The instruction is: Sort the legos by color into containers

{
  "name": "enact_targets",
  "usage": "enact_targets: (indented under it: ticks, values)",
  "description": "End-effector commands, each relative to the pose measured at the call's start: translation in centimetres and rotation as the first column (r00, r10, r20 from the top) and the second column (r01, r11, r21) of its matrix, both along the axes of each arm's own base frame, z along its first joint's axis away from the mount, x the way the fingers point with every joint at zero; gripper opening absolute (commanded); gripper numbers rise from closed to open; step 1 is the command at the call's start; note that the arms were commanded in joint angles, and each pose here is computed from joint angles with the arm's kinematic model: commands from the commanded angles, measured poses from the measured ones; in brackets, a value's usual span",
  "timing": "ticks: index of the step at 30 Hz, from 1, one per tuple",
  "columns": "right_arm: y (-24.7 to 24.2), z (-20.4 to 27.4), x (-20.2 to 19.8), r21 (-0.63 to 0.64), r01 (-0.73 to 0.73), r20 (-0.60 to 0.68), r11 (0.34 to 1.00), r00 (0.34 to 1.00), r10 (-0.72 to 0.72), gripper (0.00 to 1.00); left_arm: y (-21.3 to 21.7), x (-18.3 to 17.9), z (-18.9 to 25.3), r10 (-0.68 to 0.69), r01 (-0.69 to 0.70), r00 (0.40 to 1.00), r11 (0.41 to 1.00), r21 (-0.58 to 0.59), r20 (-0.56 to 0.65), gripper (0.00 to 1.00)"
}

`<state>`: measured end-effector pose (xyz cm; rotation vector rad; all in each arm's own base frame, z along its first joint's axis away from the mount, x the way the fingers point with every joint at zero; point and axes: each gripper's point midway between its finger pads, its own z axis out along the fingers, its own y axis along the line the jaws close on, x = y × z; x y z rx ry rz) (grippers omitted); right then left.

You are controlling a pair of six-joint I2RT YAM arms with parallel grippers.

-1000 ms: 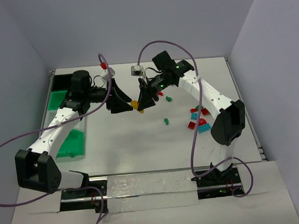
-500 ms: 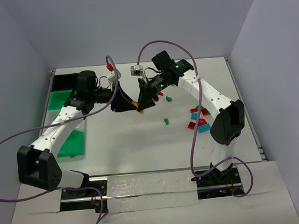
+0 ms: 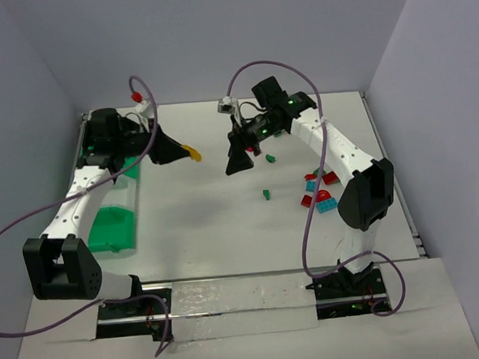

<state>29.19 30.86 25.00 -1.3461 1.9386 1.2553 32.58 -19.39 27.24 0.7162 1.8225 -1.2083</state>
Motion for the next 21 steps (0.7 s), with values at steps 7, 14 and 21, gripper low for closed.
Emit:
enact_targets:
  ticks: [7, 14, 21]
  values:
    - [-9.0, -0.3, 11.9, -0.071, 0.535, 0.143, 0.842, 0.841, -0.522, 1.00, 18.8, 17.2, 0.4, 0.670, -0.766, 0.642, 0.548, 0.337, 0.372, 0.00]
    - [-14.2, -1.7, 16.7, -0.114, 0.807, 0.264, 0.579, 0.586, -0.766, 1.00, 24.9, 24.3, -2.4, 0.776, -0.854, 0.487, 0.326, 0.406, 0.401, 0.00]
    - [-17.9, -2.7, 19.4, -0.150, 0.933, 0.260, 0.326, 0.356, -0.898, 1.00, 27.7, 27.1, -6.4, 0.803, -0.852, 0.427, 0.202, 0.483, 0.416, 0.00]
